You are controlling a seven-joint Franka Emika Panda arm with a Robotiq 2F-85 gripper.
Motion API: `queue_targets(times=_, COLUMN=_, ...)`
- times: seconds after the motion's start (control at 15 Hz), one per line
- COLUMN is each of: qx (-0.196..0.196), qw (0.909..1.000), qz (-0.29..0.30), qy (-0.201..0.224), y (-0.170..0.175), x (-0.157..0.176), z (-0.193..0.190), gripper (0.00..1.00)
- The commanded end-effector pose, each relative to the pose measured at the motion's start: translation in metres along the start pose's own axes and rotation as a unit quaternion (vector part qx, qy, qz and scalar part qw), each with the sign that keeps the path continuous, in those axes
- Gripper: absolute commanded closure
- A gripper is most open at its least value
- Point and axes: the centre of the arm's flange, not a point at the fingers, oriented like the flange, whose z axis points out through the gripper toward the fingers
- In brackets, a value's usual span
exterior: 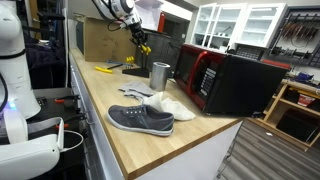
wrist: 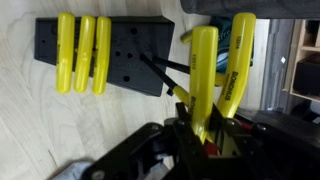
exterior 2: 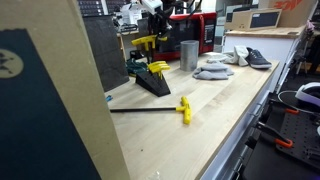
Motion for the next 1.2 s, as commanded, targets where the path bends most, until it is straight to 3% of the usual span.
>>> queue_targets(times=0.0, qx=0.029, qw=0.9977, qz=0.061, qy=-0.006, y=-0.008, x=-0.003, z=-0.001, gripper=0.94)
queue_targets(times=0.2, qx=0.033, qw=0.9970, qz=0.070, qy=-0.001, y=-0.011, x=-0.004, z=-0.001, gripper=0.94)
queue_targets(times=0.27, qx=0.035, qw=0.9969, qz=0.071, qy=-0.001, y=-0.011, x=-0.006, z=-0.001, gripper=0.84)
queue_targets(times=0.33, qx=0.037, qw=0.9968, qz=0.071, qy=0.000, y=-0.012, x=-0.008, z=-0.002, gripper=0.62)
queue_targets(times=0.4, qx=0.041, qw=0.9969, qz=0.067, qy=0.001, y=-0.013, x=-0.010, z=-0.004, gripper=0.49)
queue_targets(times=0.8, qx=0.096, qw=0.9945, qz=0.041, qy=0.008, y=-0.033, x=-0.025, z=-0.025, gripper=0.06)
queue_targets(times=0.87, qx=0.101, qw=0.9943, qz=0.034, qy=0.008, y=-0.035, x=-0.027, z=-0.027, gripper=0.01)
queue_targets(times=1.13, qx=0.105, qw=0.9944, qz=0.012, qy=0.003, y=-0.034, x=-0.036, z=-0.033, gripper=0.00)
